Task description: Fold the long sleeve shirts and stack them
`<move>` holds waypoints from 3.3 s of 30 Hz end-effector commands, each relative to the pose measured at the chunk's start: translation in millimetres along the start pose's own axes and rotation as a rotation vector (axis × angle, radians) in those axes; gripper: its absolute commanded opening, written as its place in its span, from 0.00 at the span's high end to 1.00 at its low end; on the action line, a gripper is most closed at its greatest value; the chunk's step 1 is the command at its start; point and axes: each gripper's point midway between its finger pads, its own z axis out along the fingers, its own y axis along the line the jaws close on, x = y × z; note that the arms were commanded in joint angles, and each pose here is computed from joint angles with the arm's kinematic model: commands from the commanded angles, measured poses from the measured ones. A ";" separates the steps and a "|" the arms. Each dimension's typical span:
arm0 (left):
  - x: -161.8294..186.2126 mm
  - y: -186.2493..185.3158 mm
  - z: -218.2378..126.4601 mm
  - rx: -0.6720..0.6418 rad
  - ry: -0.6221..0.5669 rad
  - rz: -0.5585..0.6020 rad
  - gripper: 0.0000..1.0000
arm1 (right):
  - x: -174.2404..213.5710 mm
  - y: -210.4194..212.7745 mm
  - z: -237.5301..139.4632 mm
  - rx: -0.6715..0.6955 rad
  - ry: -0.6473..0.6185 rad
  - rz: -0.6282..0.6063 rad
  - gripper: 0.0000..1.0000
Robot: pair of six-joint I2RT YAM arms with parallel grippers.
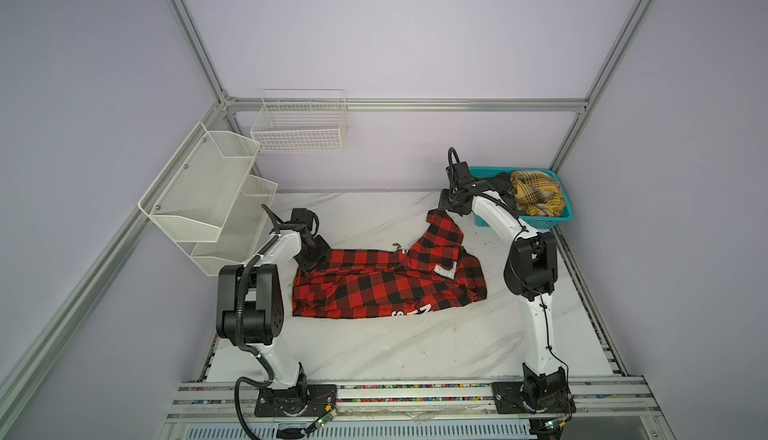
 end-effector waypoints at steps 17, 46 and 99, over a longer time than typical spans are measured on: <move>-4.8 5.6 19.7 -0.024 0.003 0.048 1.00 | 17.4 -8.2 68.9 0.038 0.048 -0.107 0.98; 18.4 -198.0 -129.3 0.655 -0.062 0.028 0.20 | 80.0 133.7 -134.1 -0.392 -0.117 -0.223 1.00; 49.4 -282.3 -164.0 0.853 -0.087 0.134 1.00 | 132.6 15.8 -161.5 -0.256 0.034 0.167 0.41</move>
